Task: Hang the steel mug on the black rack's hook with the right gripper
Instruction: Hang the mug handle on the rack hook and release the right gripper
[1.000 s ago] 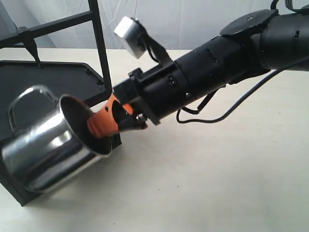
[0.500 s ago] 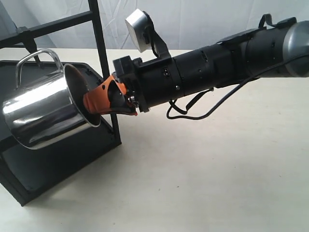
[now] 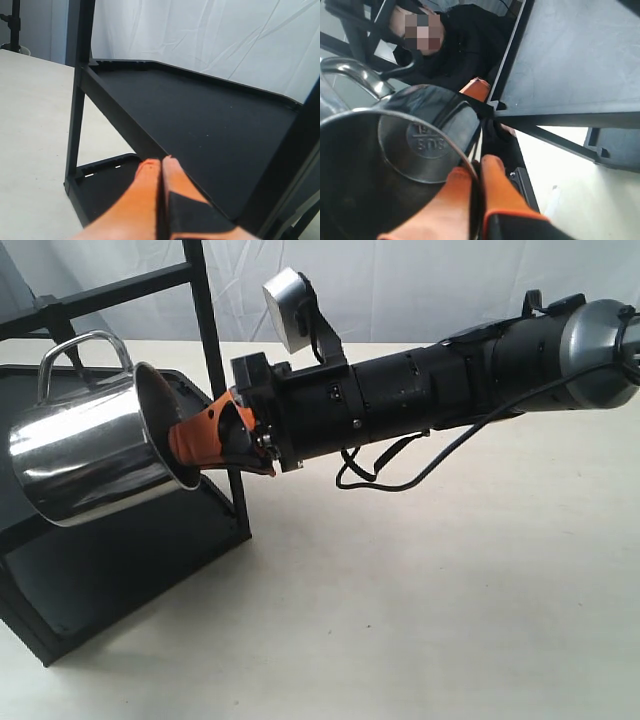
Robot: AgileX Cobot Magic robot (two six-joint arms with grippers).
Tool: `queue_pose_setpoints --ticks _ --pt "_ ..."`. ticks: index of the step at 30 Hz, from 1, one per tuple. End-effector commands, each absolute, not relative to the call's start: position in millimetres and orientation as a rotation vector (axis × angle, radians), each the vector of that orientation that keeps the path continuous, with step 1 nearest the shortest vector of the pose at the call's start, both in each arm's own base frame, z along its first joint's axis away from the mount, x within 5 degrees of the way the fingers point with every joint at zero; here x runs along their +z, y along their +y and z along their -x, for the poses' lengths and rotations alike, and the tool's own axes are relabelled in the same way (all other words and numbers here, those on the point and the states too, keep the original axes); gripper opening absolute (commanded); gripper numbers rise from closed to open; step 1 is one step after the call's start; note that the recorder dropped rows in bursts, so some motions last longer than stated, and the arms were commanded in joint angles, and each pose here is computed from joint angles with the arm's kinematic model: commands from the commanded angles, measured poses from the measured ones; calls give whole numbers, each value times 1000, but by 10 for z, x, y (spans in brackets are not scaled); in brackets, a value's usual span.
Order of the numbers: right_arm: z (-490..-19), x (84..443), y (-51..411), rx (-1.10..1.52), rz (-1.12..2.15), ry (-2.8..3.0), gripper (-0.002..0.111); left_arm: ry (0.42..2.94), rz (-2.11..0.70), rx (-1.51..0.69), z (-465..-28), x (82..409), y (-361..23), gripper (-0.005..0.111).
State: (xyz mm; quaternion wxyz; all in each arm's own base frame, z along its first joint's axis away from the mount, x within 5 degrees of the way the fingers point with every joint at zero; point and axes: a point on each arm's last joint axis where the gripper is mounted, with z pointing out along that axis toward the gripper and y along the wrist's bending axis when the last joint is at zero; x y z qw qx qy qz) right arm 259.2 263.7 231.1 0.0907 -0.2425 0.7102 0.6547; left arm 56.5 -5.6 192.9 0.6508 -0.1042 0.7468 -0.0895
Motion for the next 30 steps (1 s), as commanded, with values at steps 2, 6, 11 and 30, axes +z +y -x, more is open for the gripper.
queue_pose_setpoints --ticks 2,6,11,30 --pt "-2607 2352 2628 1960 734 2064 -1 1686 240 -206 -562 1937 -56 1" --pt "-2607 2352 2628 1960 734 2064 -1 1686 240 -206 -562 1937 -56 1" --pt "-2607 2352 2628 1960 734 2064 -1 1686 240 -206 -562 1937 -56 1" --pt "-2679 2097 2670 1992 647 2147 -1 1686 240 -206 -562 1937 -56 1"
